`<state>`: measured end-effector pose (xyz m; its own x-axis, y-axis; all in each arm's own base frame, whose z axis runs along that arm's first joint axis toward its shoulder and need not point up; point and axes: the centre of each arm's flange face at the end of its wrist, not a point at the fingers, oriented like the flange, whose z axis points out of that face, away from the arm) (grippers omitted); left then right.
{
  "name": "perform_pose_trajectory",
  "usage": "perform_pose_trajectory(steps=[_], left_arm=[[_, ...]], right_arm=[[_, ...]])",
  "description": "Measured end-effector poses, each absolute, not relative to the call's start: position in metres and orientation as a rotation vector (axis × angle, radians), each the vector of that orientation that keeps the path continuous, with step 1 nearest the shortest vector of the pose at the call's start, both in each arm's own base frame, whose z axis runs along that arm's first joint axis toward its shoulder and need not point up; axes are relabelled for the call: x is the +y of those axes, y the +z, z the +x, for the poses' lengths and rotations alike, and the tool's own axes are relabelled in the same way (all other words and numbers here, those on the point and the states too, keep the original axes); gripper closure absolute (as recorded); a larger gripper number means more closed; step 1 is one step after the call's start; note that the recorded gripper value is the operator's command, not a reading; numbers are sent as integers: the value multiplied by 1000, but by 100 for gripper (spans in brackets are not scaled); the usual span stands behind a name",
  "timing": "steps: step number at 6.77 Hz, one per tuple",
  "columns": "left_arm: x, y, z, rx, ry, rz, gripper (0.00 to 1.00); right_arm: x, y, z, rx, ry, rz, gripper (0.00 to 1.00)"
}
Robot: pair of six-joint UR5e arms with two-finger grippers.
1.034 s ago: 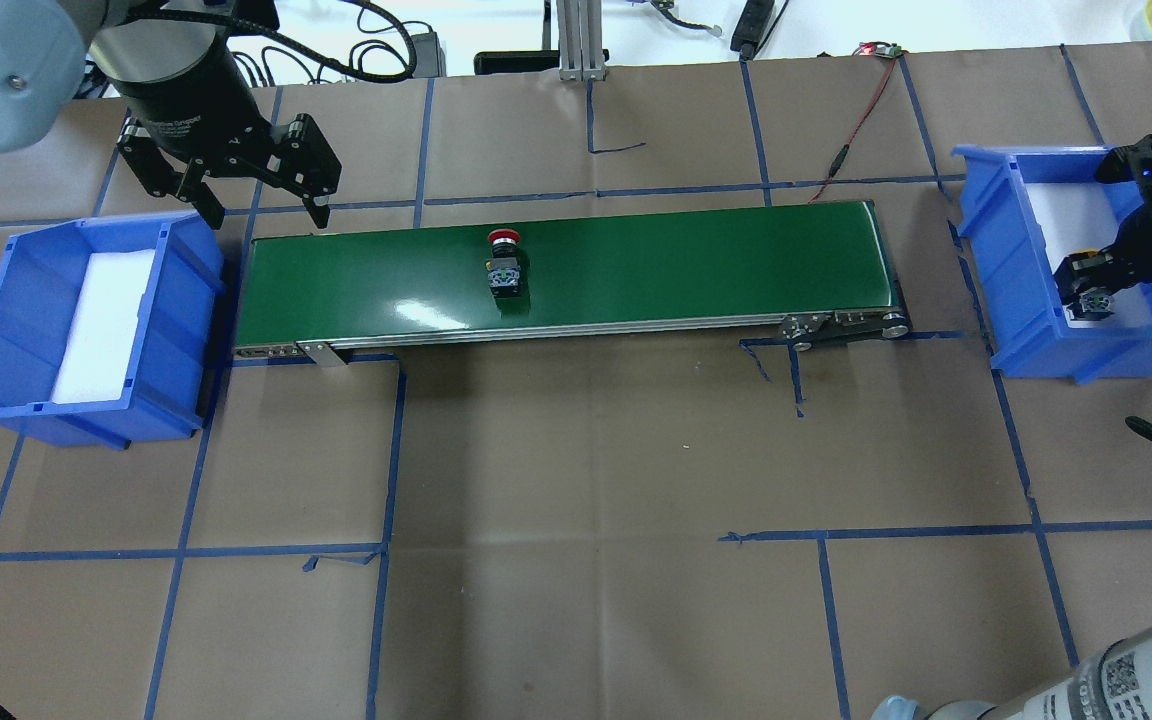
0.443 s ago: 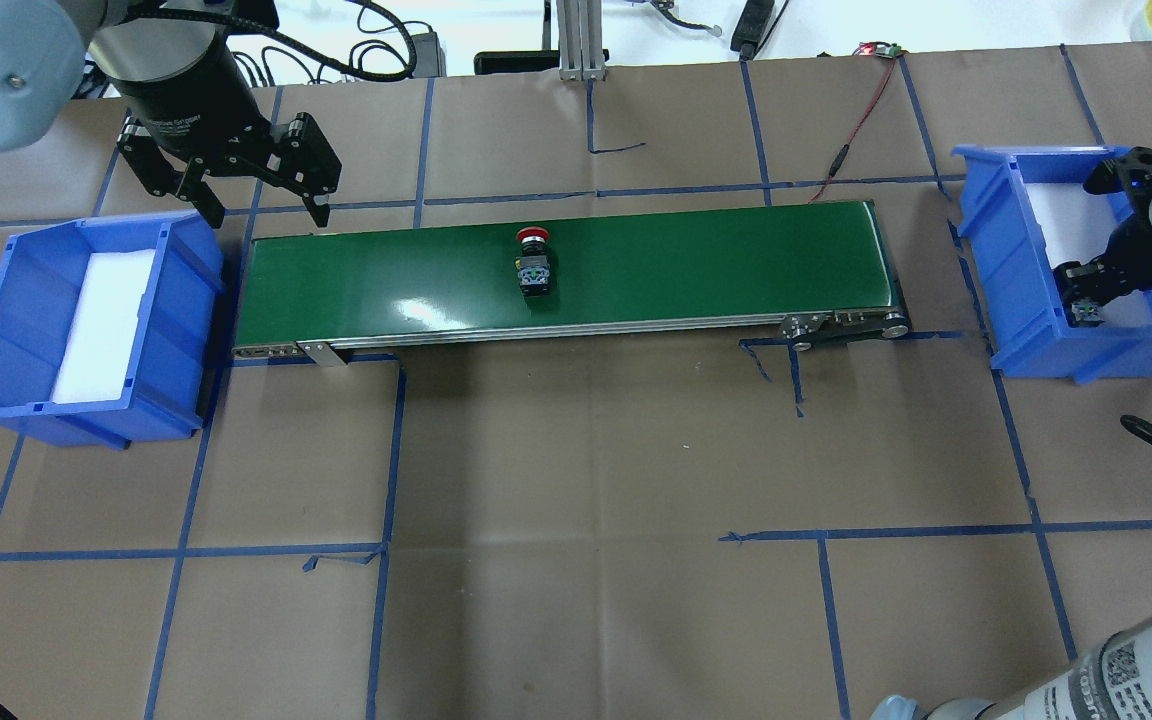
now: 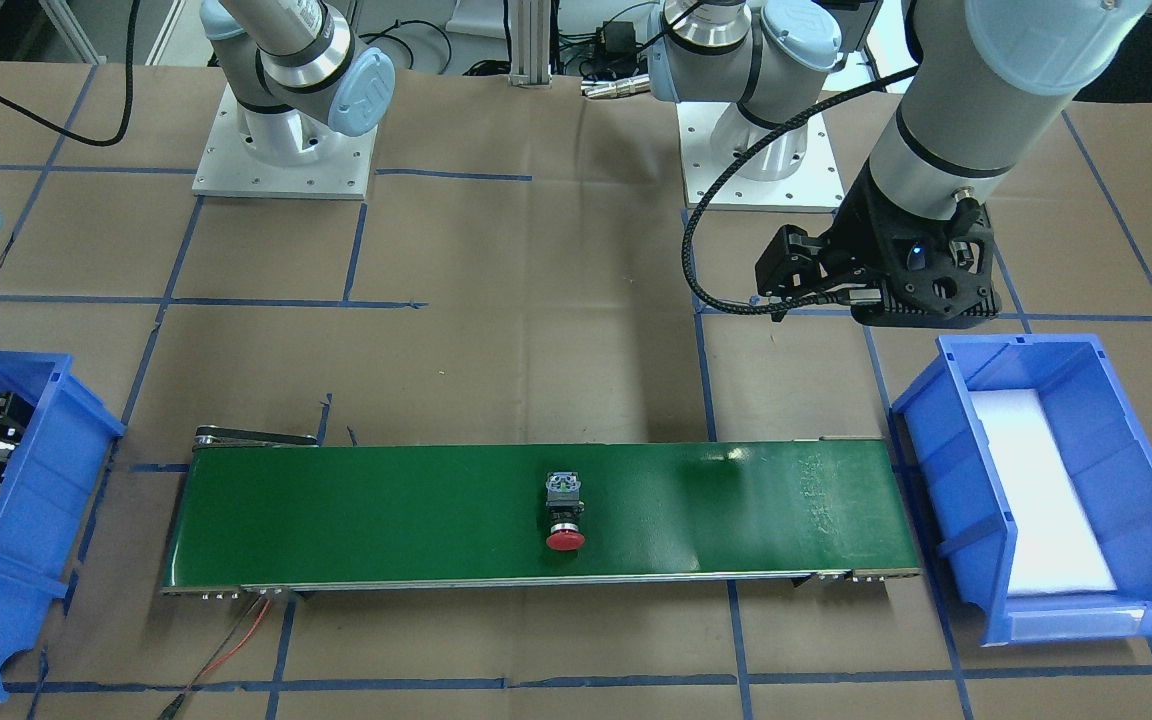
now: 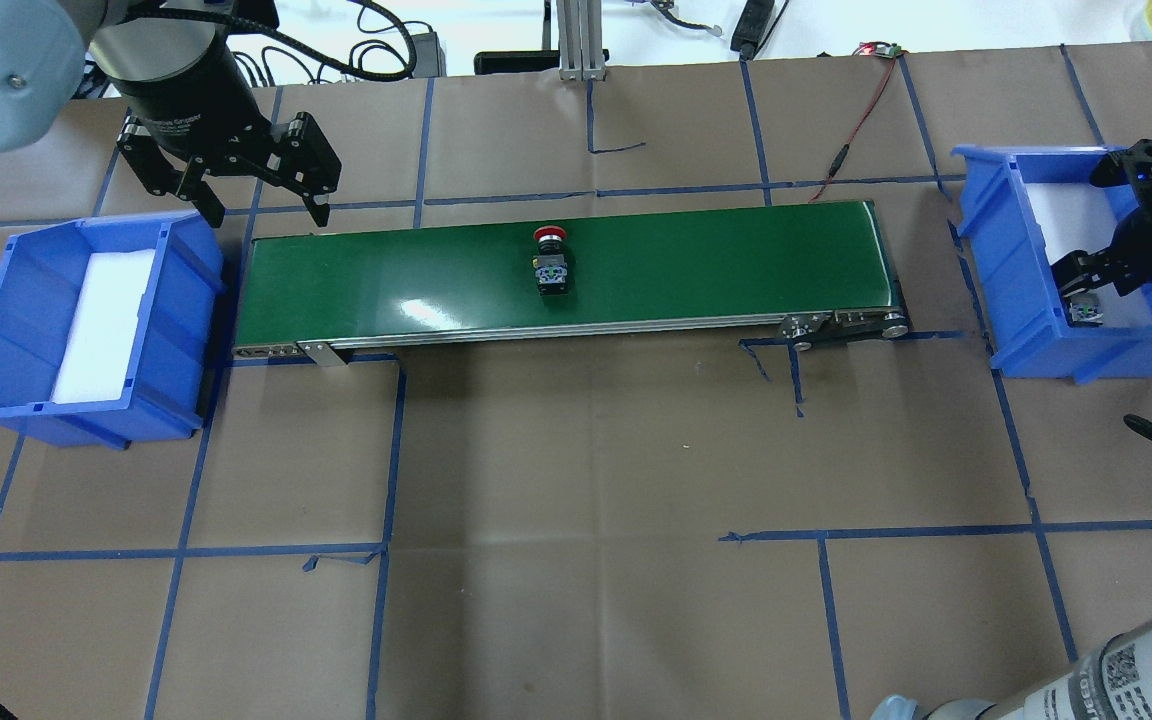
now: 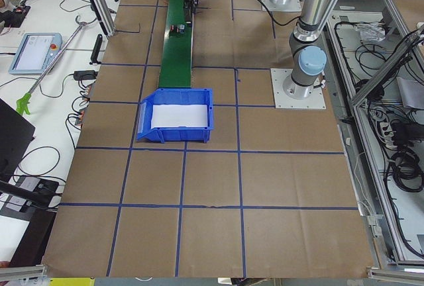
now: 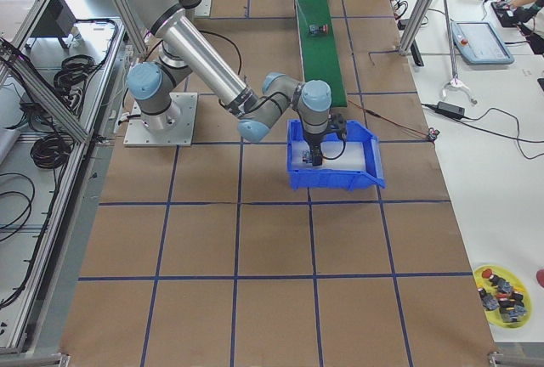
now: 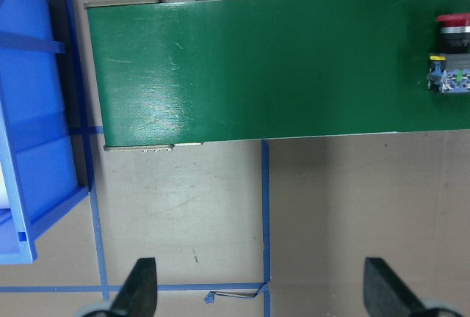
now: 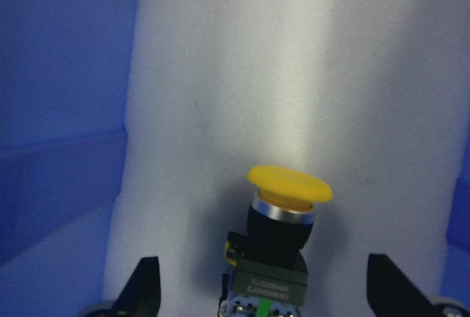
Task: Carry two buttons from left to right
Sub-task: 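Lower the yellow button onto the foam and open the right gripper, then move the right gripper back over the belt toward the red button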
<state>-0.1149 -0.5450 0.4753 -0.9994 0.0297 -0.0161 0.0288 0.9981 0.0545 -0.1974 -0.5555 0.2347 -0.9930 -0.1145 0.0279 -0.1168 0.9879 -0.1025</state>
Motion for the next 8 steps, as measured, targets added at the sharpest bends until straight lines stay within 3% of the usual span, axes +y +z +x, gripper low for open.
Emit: perform_pose_trajectory(steps=[4, 8], left_arm=[[-546, 475, -115, 3123, 84, 44, 0], [-546, 475, -115, 3122, 84, 43, 0]], right_arm=[[-530, 341, -179, -3036, 288, 149, 1], [-576, 441, -52, -3182, 726, 158, 1]])
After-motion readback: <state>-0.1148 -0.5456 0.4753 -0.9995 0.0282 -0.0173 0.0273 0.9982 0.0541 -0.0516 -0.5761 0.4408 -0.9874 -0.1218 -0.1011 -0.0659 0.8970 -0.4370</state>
